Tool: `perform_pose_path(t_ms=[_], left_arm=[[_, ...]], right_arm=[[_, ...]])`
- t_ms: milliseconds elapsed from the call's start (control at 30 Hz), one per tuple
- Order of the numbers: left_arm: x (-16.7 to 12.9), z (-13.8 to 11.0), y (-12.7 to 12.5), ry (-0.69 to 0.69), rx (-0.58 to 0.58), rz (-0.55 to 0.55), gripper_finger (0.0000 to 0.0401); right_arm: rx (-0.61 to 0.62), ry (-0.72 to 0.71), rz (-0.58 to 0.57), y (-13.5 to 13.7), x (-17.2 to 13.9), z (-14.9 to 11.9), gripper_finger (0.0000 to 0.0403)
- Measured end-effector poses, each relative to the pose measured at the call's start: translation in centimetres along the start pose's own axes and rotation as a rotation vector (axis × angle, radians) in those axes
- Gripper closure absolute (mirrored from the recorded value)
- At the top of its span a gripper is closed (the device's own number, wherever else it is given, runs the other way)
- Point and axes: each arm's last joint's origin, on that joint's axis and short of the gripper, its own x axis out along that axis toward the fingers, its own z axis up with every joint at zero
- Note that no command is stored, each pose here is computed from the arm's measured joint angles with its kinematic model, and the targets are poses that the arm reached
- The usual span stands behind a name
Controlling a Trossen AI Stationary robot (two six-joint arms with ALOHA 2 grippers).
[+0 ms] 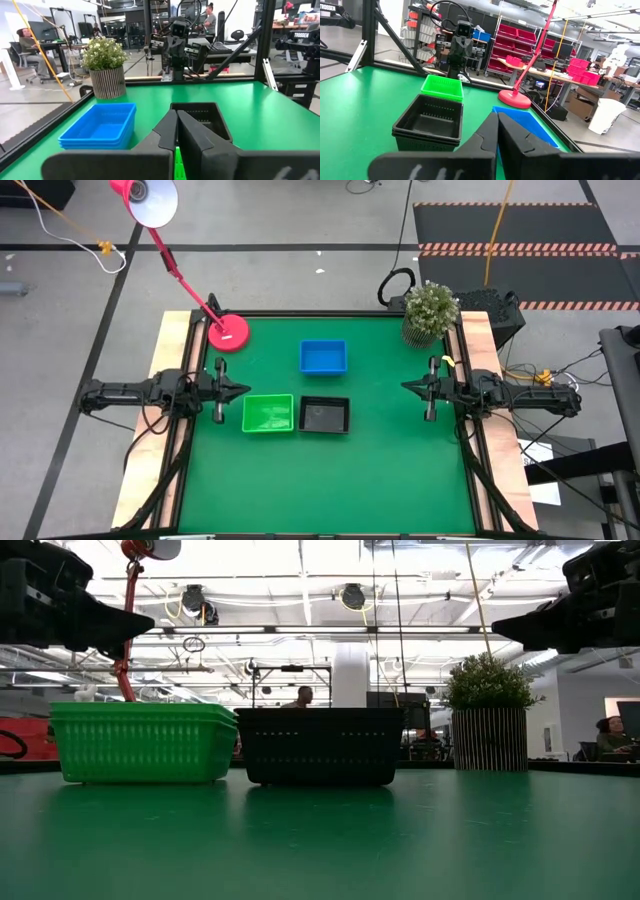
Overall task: Stack baskets by color
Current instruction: Return to Home Position
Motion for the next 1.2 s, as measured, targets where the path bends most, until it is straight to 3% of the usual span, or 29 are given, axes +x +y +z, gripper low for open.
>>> perform_pose_path(t_ms=[367,667,1200], left_arm=[[0.00,0.09,0.01,-0.011,0.003,0.003,0.0398],[0.01,0.10,0.01,-0.013,0.001,0.003,0.0370],[0.01,0.11,0.01,-0.014,0.003,0.003,0.0370]], right_arm=[[0.000,0.000,0.000,0.00,0.00,0.01,0.0403],[0.000,0.000,0.000,0.00,0.00,0.01,0.0403],[0.000,0.000,0.000,0.00,0.00,0.01,0.0403]])
